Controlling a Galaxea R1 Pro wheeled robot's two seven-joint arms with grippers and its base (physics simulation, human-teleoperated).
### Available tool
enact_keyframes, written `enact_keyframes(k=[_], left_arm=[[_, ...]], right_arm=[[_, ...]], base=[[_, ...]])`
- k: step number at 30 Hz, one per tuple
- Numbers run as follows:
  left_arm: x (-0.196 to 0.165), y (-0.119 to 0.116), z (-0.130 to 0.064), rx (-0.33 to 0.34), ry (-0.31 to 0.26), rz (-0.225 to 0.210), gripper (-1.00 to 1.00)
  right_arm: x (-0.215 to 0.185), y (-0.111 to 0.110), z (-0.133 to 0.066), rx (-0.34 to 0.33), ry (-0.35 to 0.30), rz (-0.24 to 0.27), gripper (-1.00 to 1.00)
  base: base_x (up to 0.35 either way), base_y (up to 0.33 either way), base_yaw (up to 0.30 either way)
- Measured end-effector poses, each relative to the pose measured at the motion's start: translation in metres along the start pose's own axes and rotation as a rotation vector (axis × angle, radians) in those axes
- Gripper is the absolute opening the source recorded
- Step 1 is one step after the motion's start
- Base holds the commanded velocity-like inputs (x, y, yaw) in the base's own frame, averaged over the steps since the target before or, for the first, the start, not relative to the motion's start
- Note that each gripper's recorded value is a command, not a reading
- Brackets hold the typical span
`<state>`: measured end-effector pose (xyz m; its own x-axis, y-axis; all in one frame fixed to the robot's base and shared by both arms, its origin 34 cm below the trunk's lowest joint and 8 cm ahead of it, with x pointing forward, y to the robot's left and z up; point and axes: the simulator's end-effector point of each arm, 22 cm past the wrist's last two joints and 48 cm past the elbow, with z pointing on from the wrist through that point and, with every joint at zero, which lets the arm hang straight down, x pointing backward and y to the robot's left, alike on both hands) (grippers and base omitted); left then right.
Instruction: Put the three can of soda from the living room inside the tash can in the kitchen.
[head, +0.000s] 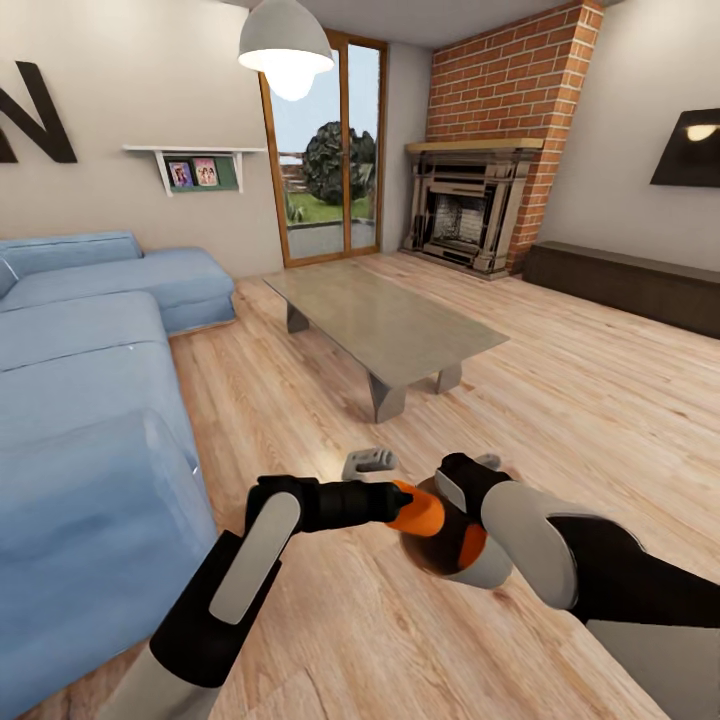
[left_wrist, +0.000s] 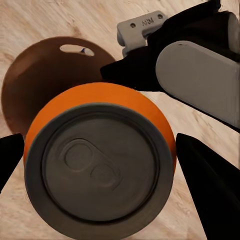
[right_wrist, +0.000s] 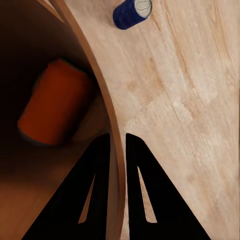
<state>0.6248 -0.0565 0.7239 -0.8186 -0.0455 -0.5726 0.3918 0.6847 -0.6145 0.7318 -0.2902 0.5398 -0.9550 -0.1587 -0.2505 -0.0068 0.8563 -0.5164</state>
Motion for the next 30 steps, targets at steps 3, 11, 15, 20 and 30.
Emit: enact_keyframes(k=[3, 11, 15, 20, 30], left_arm=[[0.006, -0.010, 0.006, 0.006, 0.002, 0.024, -1.00], [0.015, -0.009, 0.016, -0.011, 0.006, 0.036, -1.00], [0.020, -0.002, 0.021, -0.027, 0.016, 0.023, -1.00], [0.024, 0.002, 0.028, -0.036, 0.015, 0.015, -1.00], [0.044, 0.028, 0.050, -0.123, 0.024, 0.033, -1.00]], right_arm=[[0.001, 0.012, -0.005, -0.023, 0.007, 0.003, -1.00], [0.002, 0.023, -0.009, -0.046, 0.012, 0.008, -1.00], [0.002, 0.028, -0.010, -0.063, 0.016, 0.023, -1.00], [0.000, 0.027, -0.011, -0.060, 0.010, 0.020, -1.00], [0.000, 0.033, -0.015, -0.070, 0.014, 0.012, -1.00]], base=[[0.000, 0.000, 0.000], [0.000, 0.000, 0.000], [0.000, 0.000, 0.000], [0.000, 0.000, 0.000], [0.000, 0.000, 0.000]])
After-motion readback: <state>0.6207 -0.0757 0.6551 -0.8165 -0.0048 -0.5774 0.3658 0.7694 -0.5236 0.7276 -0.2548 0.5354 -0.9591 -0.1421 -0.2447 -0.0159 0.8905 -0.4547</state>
